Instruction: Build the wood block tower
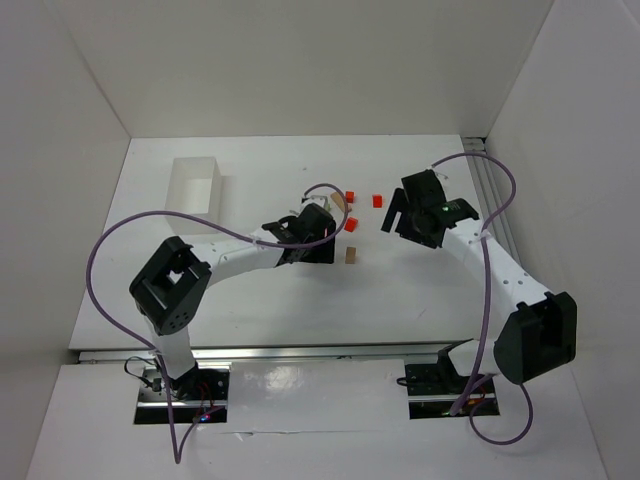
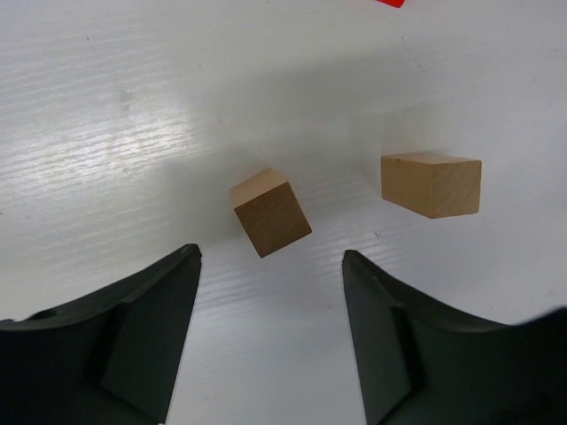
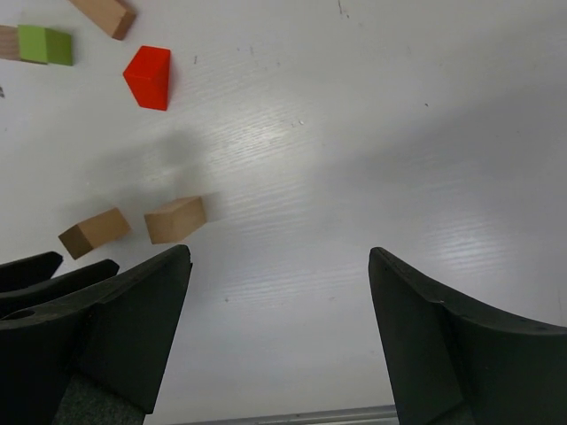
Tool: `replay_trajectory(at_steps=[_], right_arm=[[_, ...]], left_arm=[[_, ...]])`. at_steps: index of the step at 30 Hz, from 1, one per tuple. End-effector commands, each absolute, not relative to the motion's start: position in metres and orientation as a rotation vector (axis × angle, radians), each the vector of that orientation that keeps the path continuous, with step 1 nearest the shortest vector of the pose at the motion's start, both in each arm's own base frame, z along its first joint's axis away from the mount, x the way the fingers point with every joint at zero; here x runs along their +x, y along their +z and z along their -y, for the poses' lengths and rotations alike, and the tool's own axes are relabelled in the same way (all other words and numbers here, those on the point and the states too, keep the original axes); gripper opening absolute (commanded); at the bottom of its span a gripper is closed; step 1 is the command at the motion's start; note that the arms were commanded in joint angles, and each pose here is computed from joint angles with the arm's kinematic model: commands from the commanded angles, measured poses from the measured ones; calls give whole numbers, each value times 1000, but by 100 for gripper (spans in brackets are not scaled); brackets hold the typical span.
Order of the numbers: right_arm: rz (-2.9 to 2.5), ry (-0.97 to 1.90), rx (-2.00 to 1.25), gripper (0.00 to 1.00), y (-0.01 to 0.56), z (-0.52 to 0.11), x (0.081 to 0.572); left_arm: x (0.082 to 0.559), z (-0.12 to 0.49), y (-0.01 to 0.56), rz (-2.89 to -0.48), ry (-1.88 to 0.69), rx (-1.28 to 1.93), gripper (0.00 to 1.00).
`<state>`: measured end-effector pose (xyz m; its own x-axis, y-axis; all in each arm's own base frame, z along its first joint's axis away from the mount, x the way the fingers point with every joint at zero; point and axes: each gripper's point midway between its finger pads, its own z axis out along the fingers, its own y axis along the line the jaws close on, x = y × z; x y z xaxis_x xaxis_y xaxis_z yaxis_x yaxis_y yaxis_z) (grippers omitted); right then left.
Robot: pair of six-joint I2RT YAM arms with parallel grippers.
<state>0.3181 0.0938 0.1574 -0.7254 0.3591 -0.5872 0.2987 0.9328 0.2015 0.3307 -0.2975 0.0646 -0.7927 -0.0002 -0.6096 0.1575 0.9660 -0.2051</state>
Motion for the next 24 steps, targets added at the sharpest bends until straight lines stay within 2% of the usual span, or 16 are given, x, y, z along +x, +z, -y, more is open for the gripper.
replay_trajectory(at_steps=[1,9,13,16,19,22,24], right_arm=[[-2437,101,491,88,159,-83,310],[-2450,116,462,88,156,-87,313],[-2450,109,462,88,156,-84,314],[-2457,114,448,89,152,-85,313],[-2477,110,457,89,145,-83,309],[-2479,122,454,89,143,-85,312],[-2471,127,453,89,144,-86,314]], left_arm=[[340,310,86,-2420,-366,125,79],[351,316,82,-2452,-333,33,81],[358,313,79,-2463,-273,-2,71],[359,310,73,-2474,-234,-20,71],[360,309,73,-2469,-225,-24,77],[357,309,69,-2483,-229,-29,71],[355,307,66,-2490,-221,-27,62]])
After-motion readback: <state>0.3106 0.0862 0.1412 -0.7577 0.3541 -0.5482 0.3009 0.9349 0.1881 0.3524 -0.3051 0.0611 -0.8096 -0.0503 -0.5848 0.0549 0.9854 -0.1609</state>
